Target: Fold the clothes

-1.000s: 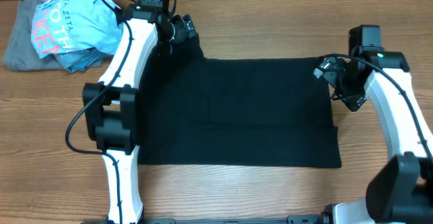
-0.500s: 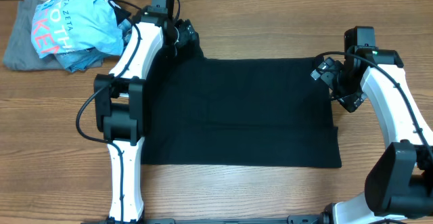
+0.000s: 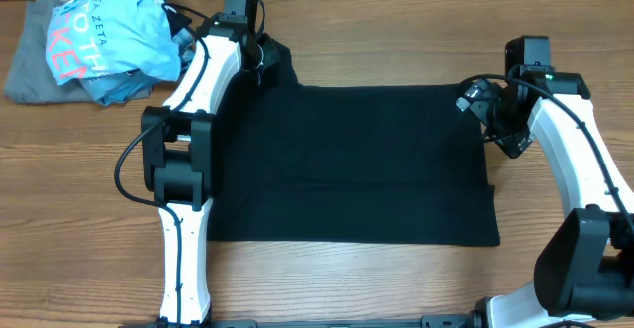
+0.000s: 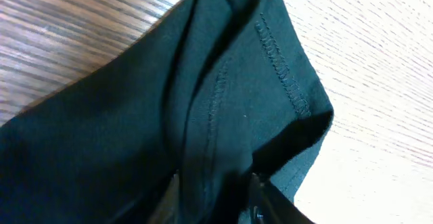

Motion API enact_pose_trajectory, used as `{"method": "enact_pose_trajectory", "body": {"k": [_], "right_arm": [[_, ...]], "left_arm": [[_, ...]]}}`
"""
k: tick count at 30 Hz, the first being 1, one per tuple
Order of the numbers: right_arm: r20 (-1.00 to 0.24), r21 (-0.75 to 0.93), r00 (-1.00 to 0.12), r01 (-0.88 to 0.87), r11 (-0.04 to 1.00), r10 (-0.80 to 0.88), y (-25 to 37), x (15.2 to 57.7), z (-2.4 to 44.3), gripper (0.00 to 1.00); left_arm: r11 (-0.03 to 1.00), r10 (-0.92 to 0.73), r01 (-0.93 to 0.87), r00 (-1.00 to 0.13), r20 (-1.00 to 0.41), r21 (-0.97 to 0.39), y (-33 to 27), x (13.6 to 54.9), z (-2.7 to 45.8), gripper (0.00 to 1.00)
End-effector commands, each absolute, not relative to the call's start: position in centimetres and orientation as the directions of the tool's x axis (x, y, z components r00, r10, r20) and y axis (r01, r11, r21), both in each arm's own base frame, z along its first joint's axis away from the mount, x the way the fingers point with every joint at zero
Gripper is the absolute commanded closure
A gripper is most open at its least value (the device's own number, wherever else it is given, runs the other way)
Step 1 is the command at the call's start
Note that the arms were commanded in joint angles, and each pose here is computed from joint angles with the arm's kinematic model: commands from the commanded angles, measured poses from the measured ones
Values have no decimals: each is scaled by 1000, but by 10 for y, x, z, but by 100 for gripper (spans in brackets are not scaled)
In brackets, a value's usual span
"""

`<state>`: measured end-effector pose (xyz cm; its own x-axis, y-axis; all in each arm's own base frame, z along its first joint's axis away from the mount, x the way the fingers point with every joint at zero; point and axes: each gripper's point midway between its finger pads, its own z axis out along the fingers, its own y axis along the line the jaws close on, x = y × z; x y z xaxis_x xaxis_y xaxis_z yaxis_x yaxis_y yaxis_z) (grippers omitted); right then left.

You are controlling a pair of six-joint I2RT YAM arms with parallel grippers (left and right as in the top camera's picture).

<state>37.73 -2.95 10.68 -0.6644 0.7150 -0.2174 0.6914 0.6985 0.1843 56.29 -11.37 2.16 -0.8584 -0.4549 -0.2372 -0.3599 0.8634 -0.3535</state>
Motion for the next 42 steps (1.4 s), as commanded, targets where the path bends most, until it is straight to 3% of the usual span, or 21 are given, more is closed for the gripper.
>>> {"method": "enact_pose_trajectory", "body": {"k": [1, 5, 12, 15, 19, 27, 29, 39, 42], "right_arm": [[-250, 200, -657, 684, 702, 711, -31, 386, 110, 0], [-296, 243, -639, 669, 703, 710, -32, 401, 115, 0], [-384, 328, -606, 616, 716, 697, -32, 438, 121, 1], [-404, 330, -618, 590, 737, 675, -32, 452, 111, 3], [-401, 341, -632, 569, 749, 663, -30, 467, 89, 5], [-528, 272, -709, 380, 884, 467, -31, 504, 63, 12], [-540, 219, -711, 399, 890, 451, -40, 506, 52, 18], [-518, 120, -758, 395, 911, 397, -49, 506, 17, 20], [-522, 115, -755, 398, 910, 396, -50, 506, 18, 27]], "left_arm": [[876, -434, -337, -862, -260, -346, -117, 568, 22, 73], [878, -431, -334, -863, -263, -343, -117, 568, 22, 87], [882, -423, -326, -865, -268, -341, -116, 568, 22, 89], [892, -403, -305, -873, -276, -334, -116, 568, 22, 96], [893, -400, -303, -874, -275, -333, -116, 568, 22, 96], [906, -369, -275, -885, -282, -322, -116, 567, 22, 96], [915, -346, -253, -892, -289, -313, -115, 567, 22, 96], [916, -344, -257, -897, -278, -307, -115, 563, 20, 96], [916, -345, -257, -897, -278, -308, -115, 563, 20, 96]]}}
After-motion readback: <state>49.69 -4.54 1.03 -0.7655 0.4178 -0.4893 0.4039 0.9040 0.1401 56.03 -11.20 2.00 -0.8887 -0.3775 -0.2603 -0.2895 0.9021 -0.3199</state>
